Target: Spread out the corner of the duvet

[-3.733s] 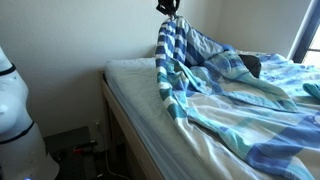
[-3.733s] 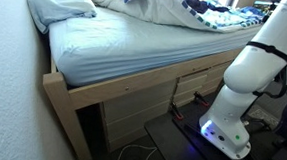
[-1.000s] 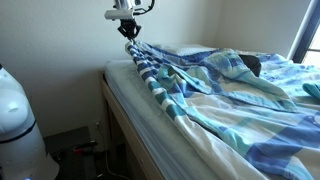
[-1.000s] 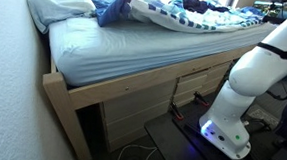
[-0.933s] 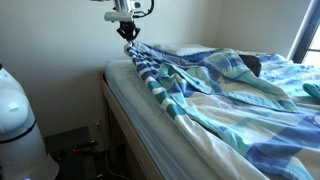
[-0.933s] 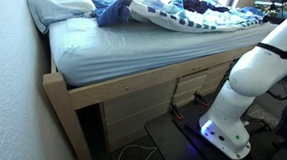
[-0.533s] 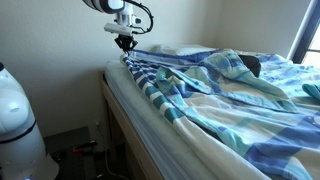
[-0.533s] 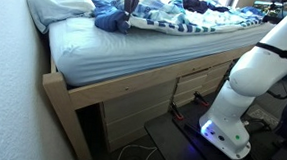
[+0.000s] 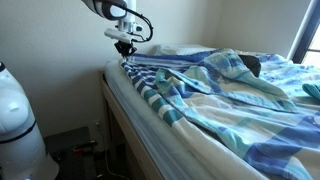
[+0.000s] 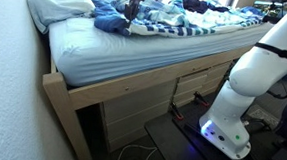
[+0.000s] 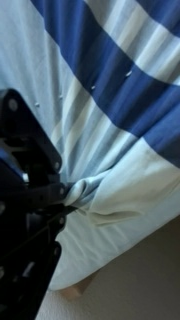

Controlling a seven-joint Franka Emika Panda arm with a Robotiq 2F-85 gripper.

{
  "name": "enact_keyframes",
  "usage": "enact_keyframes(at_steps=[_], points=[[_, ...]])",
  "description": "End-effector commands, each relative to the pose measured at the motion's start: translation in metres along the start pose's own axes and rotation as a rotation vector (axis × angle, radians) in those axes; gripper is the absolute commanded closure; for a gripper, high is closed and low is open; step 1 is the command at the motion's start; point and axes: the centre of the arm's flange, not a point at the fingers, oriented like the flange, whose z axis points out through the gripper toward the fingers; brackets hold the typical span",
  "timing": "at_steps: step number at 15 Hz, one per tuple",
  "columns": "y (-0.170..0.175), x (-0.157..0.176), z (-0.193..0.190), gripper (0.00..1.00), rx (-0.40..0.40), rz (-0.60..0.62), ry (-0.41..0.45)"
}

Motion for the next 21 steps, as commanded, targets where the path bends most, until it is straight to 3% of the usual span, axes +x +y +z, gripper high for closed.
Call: enact_keyframes(at_steps=[1, 6, 7, 8, 16, 17, 21], points=[[-0.010, -0.004, 0.017, 0.98, 0.106, -0.003, -0.055], [-0.003, -0.004, 0.030, 0.98, 0.136, 0.023, -0.095], [-0.003, -0.004, 0.029, 0.75, 0.140, 0.028, -0.095], [-0.005, -0.003, 0.025, 0.65, 0.137, 0.029, -0.096], [-0.050, 0.000, -0.012, 0.05, 0.131, -0.047, -0.138], [-0.055, 0.001, -0.020, 0.01, 0.124, -0.059, -0.138], [-0.065, 0.006, -0.052, 0.00, 0.088, -0.090, -0.097]])
